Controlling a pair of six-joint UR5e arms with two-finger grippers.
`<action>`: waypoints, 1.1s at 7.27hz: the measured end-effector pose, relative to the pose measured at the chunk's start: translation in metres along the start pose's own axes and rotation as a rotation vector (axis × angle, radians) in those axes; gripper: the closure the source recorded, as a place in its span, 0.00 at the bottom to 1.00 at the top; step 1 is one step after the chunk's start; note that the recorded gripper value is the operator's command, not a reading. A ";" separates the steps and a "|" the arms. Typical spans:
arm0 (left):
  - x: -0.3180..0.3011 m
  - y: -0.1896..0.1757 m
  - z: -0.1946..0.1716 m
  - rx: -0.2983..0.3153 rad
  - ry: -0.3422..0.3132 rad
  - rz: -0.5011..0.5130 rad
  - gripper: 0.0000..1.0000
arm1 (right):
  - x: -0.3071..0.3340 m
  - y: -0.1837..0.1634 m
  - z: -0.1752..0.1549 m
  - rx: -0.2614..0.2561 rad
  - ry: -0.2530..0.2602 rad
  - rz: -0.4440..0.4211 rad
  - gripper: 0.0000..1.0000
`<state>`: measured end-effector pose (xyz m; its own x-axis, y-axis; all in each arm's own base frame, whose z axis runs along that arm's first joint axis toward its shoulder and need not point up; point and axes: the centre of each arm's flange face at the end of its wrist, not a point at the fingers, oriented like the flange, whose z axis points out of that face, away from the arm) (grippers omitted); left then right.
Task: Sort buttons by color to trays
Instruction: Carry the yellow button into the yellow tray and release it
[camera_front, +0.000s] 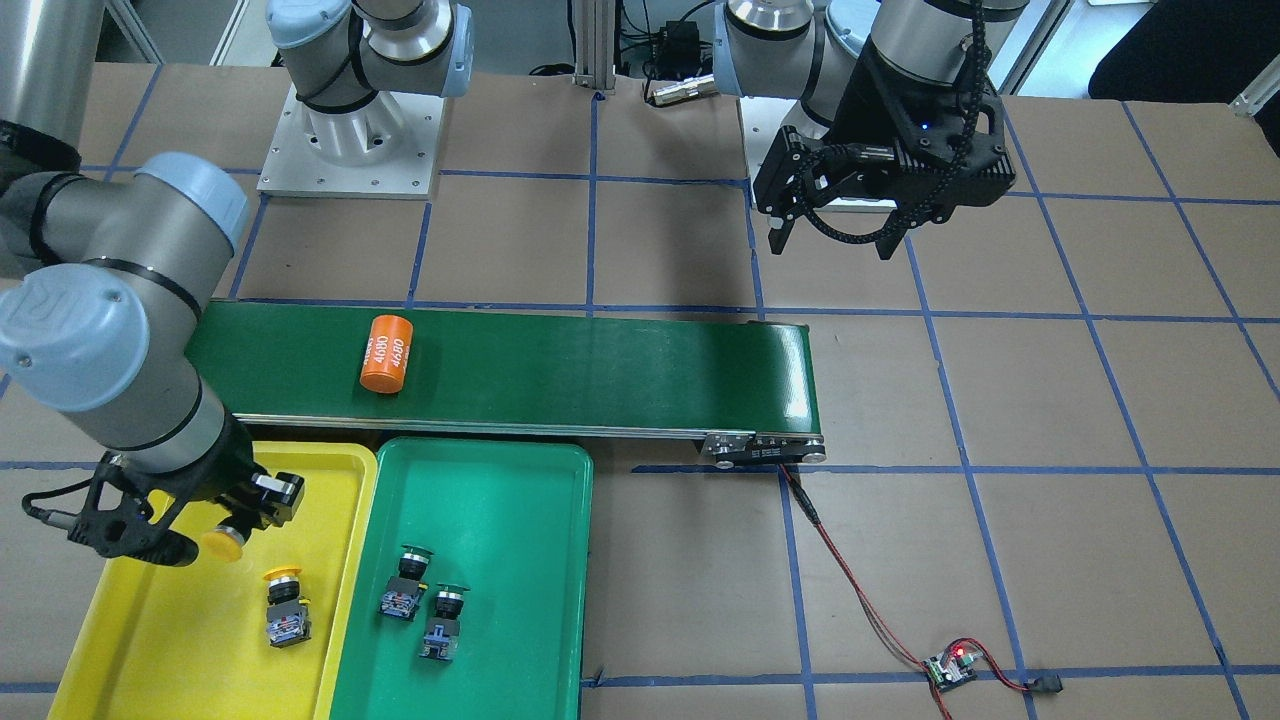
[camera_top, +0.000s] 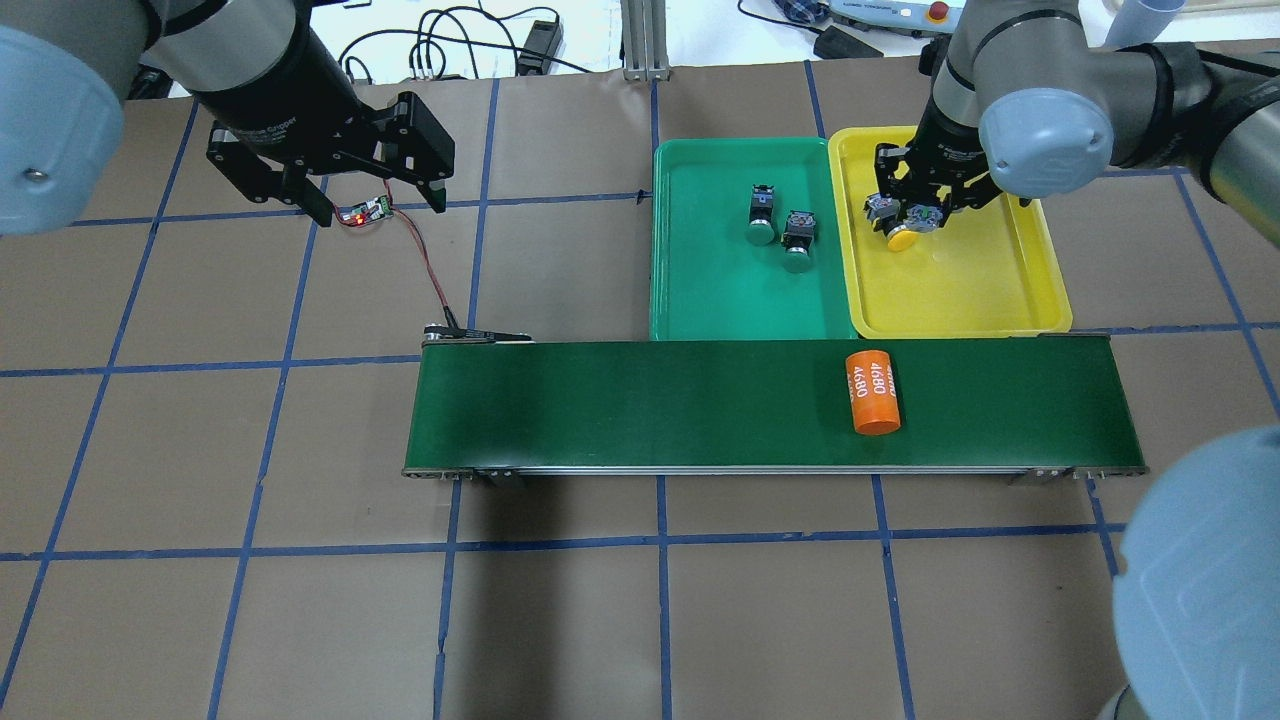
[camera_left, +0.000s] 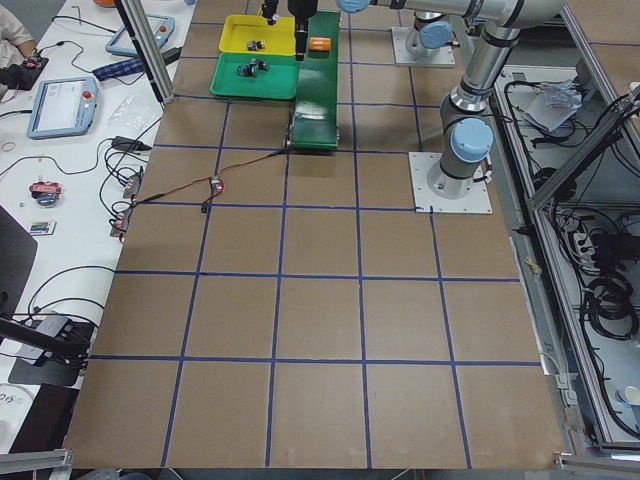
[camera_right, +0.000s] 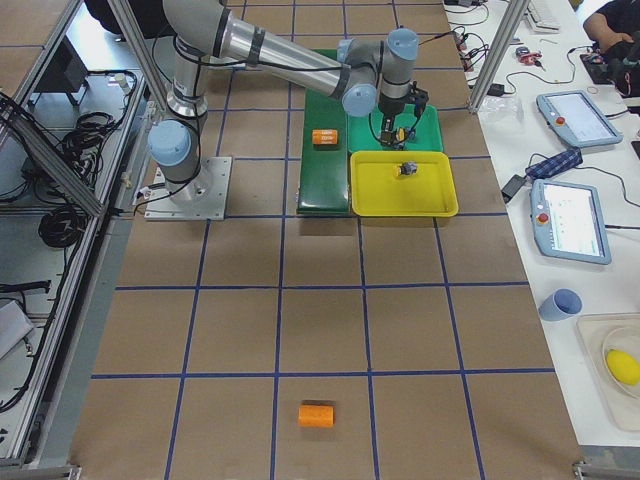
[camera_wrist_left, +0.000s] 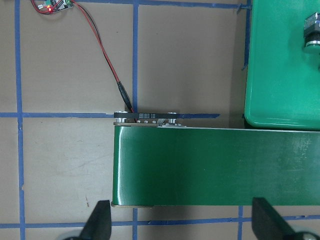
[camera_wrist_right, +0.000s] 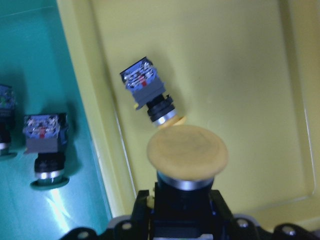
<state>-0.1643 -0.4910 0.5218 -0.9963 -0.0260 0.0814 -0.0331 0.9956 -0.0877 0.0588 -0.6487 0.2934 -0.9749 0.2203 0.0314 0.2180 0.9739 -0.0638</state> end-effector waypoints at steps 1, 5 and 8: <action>0.000 0.000 0.000 0.000 0.000 0.000 0.00 | 0.012 -0.015 0.018 0.031 0.000 -0.024 0.44; 0.000 0.000 0.000 0.001 0.000 0.000 0.00 | 0.025 -0.032 0.058 0.062 0.005 -0.043 0.00; 0.000 0.000 0.000 0.002 0.001 0.000 0.00 | 0.027 -0.013 0.001 0.043 -0.002 -0.040 0.00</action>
<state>-0.1643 -0.4911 0.5220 -0.9963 -0.0258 0.0822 -0.0331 0.9955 -0.0893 0.0294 -0.6550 0.2940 -0.9830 0.1809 0.0332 0.1765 0.9786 -0.1057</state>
